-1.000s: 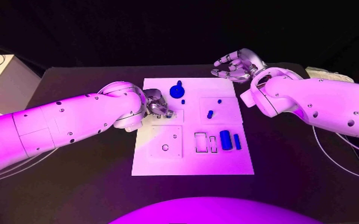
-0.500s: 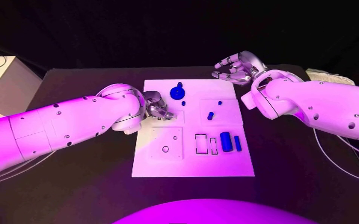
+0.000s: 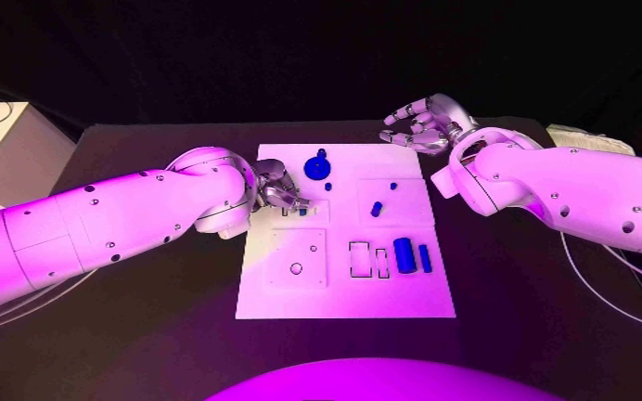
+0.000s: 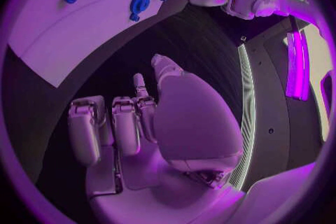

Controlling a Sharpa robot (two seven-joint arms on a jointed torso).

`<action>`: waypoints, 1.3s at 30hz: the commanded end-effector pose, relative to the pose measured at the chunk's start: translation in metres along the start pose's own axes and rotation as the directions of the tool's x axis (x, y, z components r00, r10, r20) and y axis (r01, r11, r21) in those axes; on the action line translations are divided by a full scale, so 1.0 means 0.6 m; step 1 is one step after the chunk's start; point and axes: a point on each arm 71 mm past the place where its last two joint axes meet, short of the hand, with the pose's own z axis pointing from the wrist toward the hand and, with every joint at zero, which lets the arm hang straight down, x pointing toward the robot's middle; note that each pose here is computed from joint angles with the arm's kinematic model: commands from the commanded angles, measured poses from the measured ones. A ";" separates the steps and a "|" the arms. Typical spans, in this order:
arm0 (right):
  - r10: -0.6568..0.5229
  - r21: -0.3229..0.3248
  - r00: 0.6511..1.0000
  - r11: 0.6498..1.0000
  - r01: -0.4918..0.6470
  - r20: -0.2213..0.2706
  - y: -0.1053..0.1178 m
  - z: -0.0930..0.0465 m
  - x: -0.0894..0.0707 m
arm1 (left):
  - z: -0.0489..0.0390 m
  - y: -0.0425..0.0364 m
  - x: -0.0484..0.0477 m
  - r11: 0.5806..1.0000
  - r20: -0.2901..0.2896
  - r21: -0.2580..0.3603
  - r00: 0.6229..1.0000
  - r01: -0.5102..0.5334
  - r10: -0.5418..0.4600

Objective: Assemble the parts on the task board

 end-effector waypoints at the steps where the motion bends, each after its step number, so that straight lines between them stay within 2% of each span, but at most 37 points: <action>1: -0.005 -0.009 1.000 1.000 0.005 -0.008 0.000 0.000 0.001 | -0.005 -0.004 -0.002 1.000 -0.005 0.008 1.000 0.009 -0.009; 6: -0.004 -0.005 1.000 1.000 0.004 -0.006 -0.004 0.001 0.000 | -0.012 -0.006 -0.010 0.998 -0.029 0.019 0.998 0.061 -0.060; 10: -0.005 0.002 1.000 1.000 0.005 -0.001 -0.008 0.004 -0.003 | -0.019 -0.002 -0.023 0.990 -0.063 0.022 0.989 0.139 -0.137; 12: -0.005 0.004 1.000 1.000 0.005 0.002 -0.010 0.005 -0.005 | -0.021 0.001 -0.033 0.986 -0.070 0.025 0.984 0.167 -0.165; 17: -0.001 0.000 1.000 1.000 0.001 0.015 -0.014 0.009 -0.010 | -0.025 0.013 -0.074 0.970 -0.084 0.037 0.968 0.242 -0.238; 21: 0.015 -0.020 0.999 1.000 -0.014 0.032 -0.014 0.011 -0.014 | -0.028 0.023 -0.102 0.965 -0.064 0.046 0.965 0.259 -0.256; 26: 0.051 -0.060 0.997 0.997 -0.047 0.062 -0.012 0.014 -0.020 | -0.024 0.034 -0.134 0.970 -0.005 0.044 0.971 0.241 -0.241; 31: 0.074 -0.089 0.993 0.994 -0.066 0.087 -0.010 0.014 -0.025 | -0.018 0.041 -0.150 0.979 0.036 0.032 0.979 0.201 -0.202; 39: 0.098 -0.107 0.989 0.991 -0.086 0.109 -0.011 0.017 -0.030 | 0.001 0.052 -0.169 0.988 0.077 -0.010 0.985 0.157 -0.156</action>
